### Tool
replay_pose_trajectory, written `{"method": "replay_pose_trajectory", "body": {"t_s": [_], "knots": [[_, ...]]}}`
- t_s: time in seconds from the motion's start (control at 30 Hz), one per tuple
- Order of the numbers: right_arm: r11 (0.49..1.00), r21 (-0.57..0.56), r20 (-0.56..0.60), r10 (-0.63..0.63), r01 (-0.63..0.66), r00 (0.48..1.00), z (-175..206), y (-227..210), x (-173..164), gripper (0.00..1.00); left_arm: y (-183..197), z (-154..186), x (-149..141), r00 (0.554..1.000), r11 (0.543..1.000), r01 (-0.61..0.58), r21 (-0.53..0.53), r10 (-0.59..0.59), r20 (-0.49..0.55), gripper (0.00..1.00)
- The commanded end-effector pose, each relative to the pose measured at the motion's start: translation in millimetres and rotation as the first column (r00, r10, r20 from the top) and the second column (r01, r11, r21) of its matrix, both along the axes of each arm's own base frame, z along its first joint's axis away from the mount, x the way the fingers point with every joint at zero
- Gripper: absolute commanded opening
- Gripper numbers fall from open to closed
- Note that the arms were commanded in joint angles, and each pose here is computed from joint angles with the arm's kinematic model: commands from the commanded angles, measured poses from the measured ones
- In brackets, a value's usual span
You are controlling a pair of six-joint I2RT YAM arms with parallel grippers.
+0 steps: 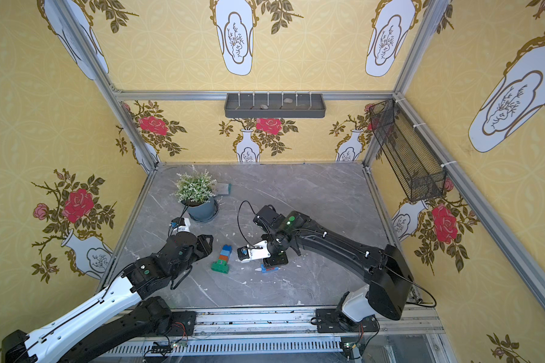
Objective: Assemble the number 1 with lego
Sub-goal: Assemble the lego brick with the lego brick.
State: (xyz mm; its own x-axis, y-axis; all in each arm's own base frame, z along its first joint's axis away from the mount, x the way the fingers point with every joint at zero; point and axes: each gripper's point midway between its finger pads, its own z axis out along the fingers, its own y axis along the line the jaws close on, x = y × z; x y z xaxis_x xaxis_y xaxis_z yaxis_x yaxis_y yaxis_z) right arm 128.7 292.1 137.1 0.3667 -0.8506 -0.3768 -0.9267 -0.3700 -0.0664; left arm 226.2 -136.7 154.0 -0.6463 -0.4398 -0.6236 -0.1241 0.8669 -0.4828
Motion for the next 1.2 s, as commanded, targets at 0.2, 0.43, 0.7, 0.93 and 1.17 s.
{"method": "replay_pose_trajectory", "body": {"t_s": [0.2,0.43,0.7,0.93,1.17], "knots": [[0.992,-0.081,0.083,0.102,-0.096,0.991,-20,-3,9,0.0,8,-8,-4,0.999,1.0,-0.021,0.021,0.022,-0.023,0.52],[0.989,-0.123,0.111,0.091,-0.077,0.99,-28,-3,18,0.0,7,-13,-6,0.999,0.999,-0.011,0.043,0.013,-0.05,0.52],[0.987,-0.158,0.112,0.055,-0.037,0.992,-32,-3,21,0.0,6,-16,-6,0.999,0.999,-0.007,0.034,0.009,-0.043,0.52],[0.984,-0.181,0.081,0.013,0.002,0.997,-34,0,22,0.0,14,-23,-8,0.997,0.998,-0.045,0.045,0.047,-0.063,0.53],[0.98,-0.2,0.048,-0.003,0.013,0.999,-35,1,20,0.0,19,-24,-9,0.995,0.996,-0.076,0.044,0.078,-0.065,0.53]]}}
